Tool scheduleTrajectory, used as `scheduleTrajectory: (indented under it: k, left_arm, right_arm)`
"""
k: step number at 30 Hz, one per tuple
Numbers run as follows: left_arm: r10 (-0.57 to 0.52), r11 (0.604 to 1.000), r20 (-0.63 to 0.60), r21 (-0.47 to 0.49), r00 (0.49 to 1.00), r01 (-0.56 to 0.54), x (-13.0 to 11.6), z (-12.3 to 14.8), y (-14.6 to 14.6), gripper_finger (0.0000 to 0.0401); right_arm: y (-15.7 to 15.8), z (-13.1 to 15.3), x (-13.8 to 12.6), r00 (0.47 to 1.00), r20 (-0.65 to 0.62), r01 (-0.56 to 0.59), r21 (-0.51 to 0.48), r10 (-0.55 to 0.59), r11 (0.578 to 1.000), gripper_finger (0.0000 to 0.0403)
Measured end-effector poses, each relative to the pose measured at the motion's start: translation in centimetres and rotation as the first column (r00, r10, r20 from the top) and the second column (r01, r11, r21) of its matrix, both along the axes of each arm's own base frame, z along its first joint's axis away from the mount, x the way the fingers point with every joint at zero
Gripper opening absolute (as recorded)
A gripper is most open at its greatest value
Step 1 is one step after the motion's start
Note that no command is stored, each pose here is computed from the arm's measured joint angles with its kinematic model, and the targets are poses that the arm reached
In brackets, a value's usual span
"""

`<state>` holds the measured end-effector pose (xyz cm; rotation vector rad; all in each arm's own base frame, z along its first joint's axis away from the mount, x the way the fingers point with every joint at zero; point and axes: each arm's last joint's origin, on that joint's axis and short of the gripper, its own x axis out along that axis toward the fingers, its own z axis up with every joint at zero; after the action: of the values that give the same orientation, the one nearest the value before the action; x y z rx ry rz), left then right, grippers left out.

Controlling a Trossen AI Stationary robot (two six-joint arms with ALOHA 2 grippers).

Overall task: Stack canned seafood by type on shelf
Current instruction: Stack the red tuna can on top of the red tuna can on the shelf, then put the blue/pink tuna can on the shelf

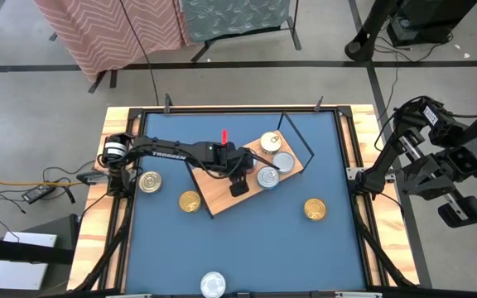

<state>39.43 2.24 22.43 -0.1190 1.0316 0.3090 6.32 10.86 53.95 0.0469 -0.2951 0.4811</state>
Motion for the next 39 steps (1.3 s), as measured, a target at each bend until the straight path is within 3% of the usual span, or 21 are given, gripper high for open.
scheduleTrajectory:
  k: [8,16,18,21,24,28,34,39]
  left_arm:
    - [0.004,0.999,0.093,0.047,0.996,-0.009,0.8,0.6,0.2,0.0000]
    - [0.015,1.000,0.059,0.023,0.998,-0.017,0.5,0.6,-0.2,0.0000]
    - [-0.023,1.000,0.043,0.009,0.999,0.023,0.6,1.6,-1.1,0.0000]
    - [-0.142,0.989,0.090,0.047,0.986,0.138,1.1,4.8,-3.7,0.0000]
    - [-0.207,0.974,0.178,0.131,0.962,0.186,1.3,9.3,-5.8,0.0001]
    - [-0.194,0.954,0.272,0.276,0.942,0.117,0.4,16.0,-7.1,0.0001]
    - [-0.144,0.921,0.399,0.388,0.906,-0.024,-3.8,25.0,-7.7,0.0001]
    - [-0.123,0.895,0.441,0.436,0.889,-0.092,-9.4,27.7,-7.2,0.0001]
  right_arm:
    - [0.1,0.0,0.0,1.000,0.017,0.012,-0.035,-0.011,0.999,0.0007]
    - [0.2,-0.1,0.1,1.000,0.016,0.016,-0.040,-0.015,0.999,0.0007]
    - [0.2,-0.1,0.1,1.000,0.005,0.022,-0.036,-0.022,0.999,0.0007]
    - [0.1,-0.4,0.2,0.998,-0.025,0.061,-0.042,-0.062,0.997,0.0007]
    - [0.0,-0.5,0.3,0.993,-0.046,0.105,-0.041,-0.107,0.994,0.0007]
    - [-0.2,-0.6,0.5,0.980,-0.070,0.182,-0.047,-0.185,0.982,0.0007]
    - [0.0,-1.5,2.4,0.938,-0.126,0.315,-0.078,-0.323,0.946,0.0007]
    - [0.2,-2.8,5.0,0.939,-0.208,0.263,-0.084,-0.275,0.961,0.0007]
